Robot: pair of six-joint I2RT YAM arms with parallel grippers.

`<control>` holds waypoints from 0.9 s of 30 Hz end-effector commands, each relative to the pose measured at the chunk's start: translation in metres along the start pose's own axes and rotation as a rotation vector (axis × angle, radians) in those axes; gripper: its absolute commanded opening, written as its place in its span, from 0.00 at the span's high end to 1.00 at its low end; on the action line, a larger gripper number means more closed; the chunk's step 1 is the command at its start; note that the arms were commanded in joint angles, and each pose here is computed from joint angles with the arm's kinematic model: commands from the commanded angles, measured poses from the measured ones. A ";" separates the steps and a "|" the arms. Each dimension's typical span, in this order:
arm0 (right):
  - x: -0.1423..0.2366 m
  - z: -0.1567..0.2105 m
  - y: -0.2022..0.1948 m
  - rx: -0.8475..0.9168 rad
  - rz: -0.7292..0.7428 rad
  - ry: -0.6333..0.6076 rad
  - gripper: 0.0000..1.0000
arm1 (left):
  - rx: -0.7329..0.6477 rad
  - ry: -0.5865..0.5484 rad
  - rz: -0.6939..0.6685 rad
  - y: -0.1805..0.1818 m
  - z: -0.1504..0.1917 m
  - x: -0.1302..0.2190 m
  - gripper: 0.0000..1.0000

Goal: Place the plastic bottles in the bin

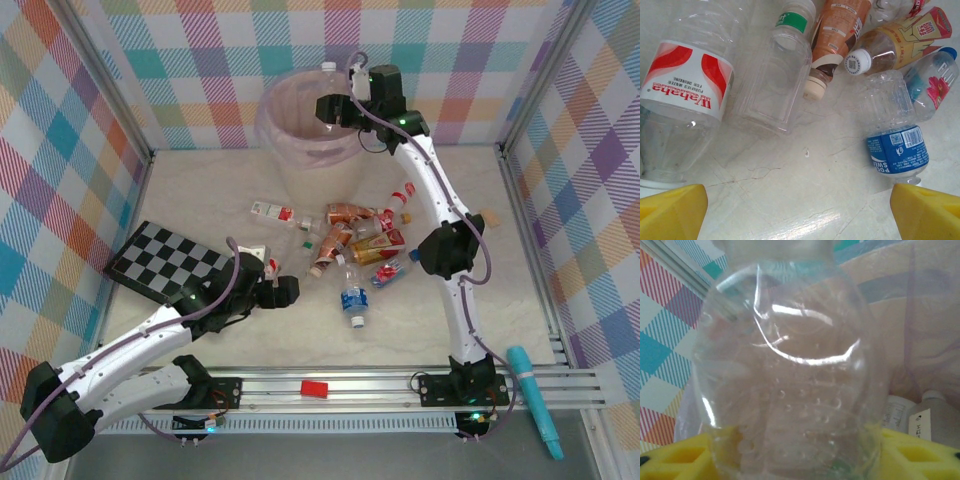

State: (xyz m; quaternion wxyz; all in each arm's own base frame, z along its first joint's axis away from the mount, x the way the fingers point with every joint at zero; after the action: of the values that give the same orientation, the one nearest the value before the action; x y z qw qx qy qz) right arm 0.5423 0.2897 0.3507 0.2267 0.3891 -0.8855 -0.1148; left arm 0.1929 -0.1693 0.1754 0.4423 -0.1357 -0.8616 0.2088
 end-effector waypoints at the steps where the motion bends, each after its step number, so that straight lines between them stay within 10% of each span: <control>1: -0.013 0.008 -0.001 0.045 0.007 0.006 0.29 | -0.011 -0.007 -0.024 -0.001 -0.003 0.005 0.06; 15: -0.008 0.000 0.003 0.092 0.012 -0.013 0.07 | -0.030 0.008 -0.033 -0.004 -0.004 -0.001 0.05; 27: 0.083 -0.064 0.069 0.320 -0.076 -0.138 0.01 | -0.071 -0.047 -0.158 0.012 -0.014 0.008 0.06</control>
State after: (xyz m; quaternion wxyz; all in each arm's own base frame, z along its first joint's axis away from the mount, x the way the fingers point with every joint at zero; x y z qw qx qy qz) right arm 0.5219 0.2885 0.3869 0.1670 0.4218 -0.8905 -0.0357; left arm 0.1972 -0.1600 0.1703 0.4496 -0.0958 -0.8714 0.1714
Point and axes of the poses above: each hand's point on the last joint's axis, 136 mm out from that joint toward the fingers, its own x axis back along the fingers, its own y axis along the line the jaws close on, z = x × y, the point moved 4 cm from there along x, back along the fingers, and after that the axes turned 9 degrees about x, right-handed, at the moved point
